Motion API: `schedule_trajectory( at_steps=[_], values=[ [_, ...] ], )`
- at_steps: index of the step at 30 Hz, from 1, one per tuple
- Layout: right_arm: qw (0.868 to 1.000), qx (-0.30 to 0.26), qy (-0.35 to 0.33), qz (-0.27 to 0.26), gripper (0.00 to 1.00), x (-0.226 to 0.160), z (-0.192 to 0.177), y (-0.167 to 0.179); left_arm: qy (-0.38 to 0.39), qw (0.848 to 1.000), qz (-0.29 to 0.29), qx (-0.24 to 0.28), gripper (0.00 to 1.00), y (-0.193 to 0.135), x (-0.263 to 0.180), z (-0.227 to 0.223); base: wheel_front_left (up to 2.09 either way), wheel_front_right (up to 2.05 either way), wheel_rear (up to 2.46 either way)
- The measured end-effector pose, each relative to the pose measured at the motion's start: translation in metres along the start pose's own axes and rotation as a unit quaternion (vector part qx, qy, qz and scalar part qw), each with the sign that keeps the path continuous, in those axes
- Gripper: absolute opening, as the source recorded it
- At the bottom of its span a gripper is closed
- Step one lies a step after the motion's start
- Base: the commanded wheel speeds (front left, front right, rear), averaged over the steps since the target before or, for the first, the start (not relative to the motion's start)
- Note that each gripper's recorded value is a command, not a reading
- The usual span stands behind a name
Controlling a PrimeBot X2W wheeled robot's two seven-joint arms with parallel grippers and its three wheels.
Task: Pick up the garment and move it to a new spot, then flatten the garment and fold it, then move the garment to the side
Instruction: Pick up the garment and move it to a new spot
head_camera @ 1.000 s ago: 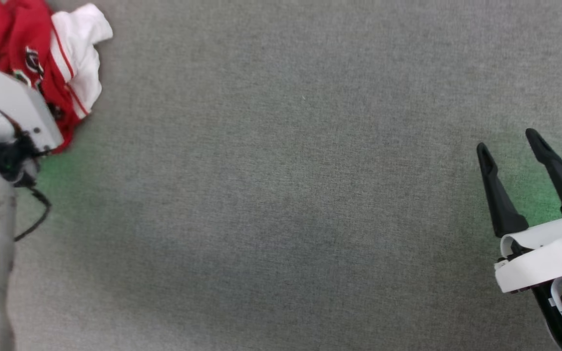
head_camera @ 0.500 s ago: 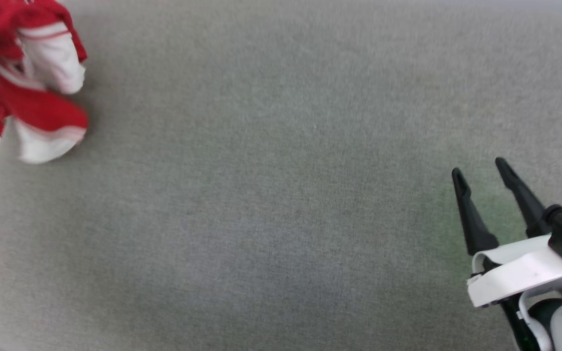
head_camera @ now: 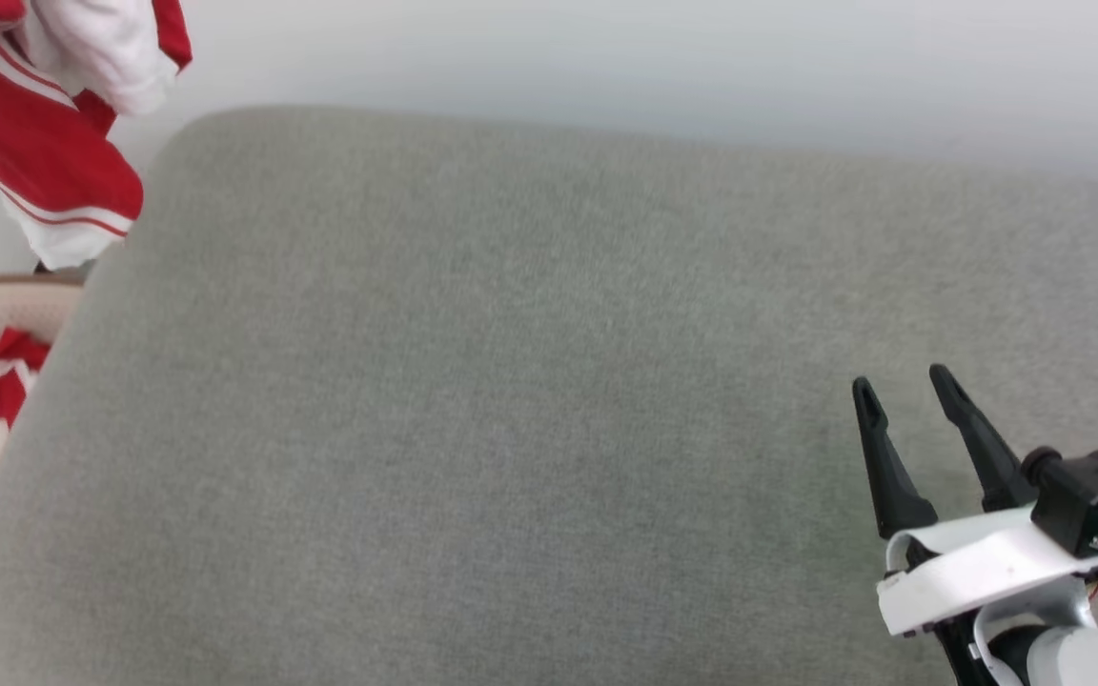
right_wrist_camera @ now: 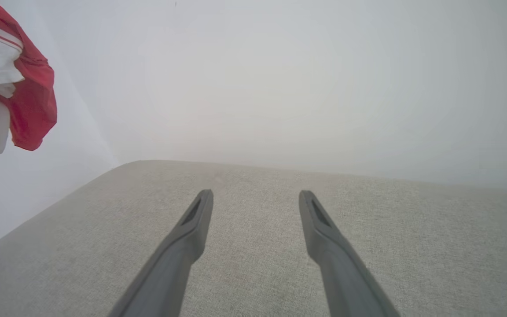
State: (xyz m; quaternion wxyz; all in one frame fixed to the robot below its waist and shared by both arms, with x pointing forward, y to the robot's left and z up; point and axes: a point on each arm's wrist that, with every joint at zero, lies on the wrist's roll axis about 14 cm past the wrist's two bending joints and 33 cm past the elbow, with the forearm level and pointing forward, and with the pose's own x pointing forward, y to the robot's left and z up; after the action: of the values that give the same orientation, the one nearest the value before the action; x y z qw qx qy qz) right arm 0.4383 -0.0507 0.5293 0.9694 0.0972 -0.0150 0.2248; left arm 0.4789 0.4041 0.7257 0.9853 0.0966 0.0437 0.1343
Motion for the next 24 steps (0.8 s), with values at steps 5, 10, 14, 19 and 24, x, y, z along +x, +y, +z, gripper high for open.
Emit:
schedule_trajectory(
  at_steps=[5,10,14,19,24],
  values=[
    [1.000,-0.007,-0.016,-0.019,1.00,-0.015,0.012,-0.006,-0.018,1.000,-0.020,-0.002,0.00,-0.015,-0.024,0.026,0.00,0.00,0.00],
    [0.997,-0.015,-0.032,-0.062,1.00,-0.033,0.024,-0.030,-0.033,0.998,-0.055,-0.011,0.00,-0.044,-0.041,0.042,0.00,0.00,0.00],
    [0.994,-0.025,-0.043,-0.100,1.00,-0.050,0.034,-0.053,-0.030,0.995,-0.092,-0.017,0.00,-0.077,-0.049,0.042,0.00,0.00,0.00],
    [0.986,-0.036,-0.056,-0.156,1.00,-0.075,0.045,-0.085,-0.028,0.988,-0.147,-0.029,0.00,-0.127,-0.057,0.041,0.00,0.00,0.00],
    [0.972,-0.047,-0.071,-0.217,1.00,-0.106,0.057,-0.120,-0.022,0.975,-0.216,-0.038,0.00,-0.183,-0.066,0.039,0.00,0.00,0.00]
  ],
)
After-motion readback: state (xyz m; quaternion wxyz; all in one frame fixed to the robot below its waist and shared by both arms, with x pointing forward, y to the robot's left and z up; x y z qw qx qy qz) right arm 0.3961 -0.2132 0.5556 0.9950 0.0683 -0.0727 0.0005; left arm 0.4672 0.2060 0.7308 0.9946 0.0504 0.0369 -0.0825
